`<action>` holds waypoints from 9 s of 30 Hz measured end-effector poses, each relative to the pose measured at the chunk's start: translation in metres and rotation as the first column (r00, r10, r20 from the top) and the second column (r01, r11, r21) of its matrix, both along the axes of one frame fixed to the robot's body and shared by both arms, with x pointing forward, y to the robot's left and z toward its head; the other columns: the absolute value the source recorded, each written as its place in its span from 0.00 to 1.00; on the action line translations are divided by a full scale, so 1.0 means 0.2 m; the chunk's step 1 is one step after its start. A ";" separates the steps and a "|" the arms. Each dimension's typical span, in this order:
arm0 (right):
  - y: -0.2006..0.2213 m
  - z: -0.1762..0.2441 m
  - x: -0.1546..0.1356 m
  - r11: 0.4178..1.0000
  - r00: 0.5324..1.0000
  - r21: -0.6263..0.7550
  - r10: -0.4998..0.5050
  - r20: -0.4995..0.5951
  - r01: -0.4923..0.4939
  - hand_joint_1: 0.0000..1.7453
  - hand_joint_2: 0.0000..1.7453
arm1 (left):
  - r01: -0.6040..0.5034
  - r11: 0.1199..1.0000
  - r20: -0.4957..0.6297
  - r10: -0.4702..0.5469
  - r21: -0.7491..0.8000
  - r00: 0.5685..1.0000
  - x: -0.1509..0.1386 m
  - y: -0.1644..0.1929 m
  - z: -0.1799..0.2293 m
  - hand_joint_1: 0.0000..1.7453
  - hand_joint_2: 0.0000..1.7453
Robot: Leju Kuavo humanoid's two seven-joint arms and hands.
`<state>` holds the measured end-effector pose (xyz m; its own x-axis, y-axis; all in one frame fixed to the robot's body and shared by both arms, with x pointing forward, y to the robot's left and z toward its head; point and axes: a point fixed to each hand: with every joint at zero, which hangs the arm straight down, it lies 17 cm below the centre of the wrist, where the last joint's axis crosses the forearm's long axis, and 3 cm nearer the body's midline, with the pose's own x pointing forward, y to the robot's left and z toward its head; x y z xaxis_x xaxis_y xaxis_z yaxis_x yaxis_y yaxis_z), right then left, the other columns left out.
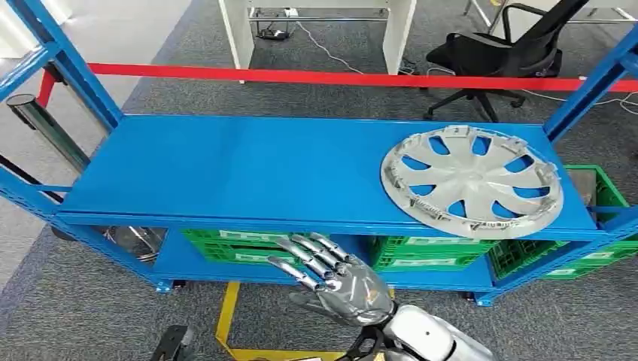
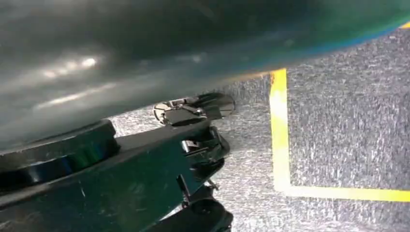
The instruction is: Take the parts from the cabinet and place them on the table.
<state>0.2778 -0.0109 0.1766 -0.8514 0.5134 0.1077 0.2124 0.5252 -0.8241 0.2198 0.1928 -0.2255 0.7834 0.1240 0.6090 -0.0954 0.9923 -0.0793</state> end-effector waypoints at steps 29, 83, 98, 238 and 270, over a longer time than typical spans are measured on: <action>-0.08 -0.19 0.26 0.980 0.996 -0.179 -0.092 -0.009 0.089 0.00 1.00 | 0.029 0.999 -0.083 -0.026 0.034 0.996 -0.04 0.00 -0.04 0.00 0.00; -0.78 -0.37 0.77 0.794 0.861 -0.437 -0.502 -0.082 0.422 0.00 1.00 | 0.028 0.999 -0.077 -0.026 0.018 0.997 -0.04 0.00 -0.04 0.00 0.00; -0.87 -0.38 0.79 0.774 0.842 -0.455 -0.532 -0.089 0.441 0.00 1.00 | 0.018 1.000 -0.079 -0.017 0.018 0.997 -0.05 0.01 -0.04 0.00 0.00; -0.70 0.49 0.39 0.912 0.857 -0.001 -0.385 0.343 0.410 1.00 1.00 | -0.134 0.990 -0.081 0.137 0.048 0.987 -0.13 0.13 -0.07 0.00 0.00; -0.34 0.69 -0.02 0.991 0.887 0.108 -0.123 0.446 0.084 1.00 1.00 | -0.131 0.990 -0.131 0.137 0.050 0.982 -0.16 0.12 -0.09 0.00 0.00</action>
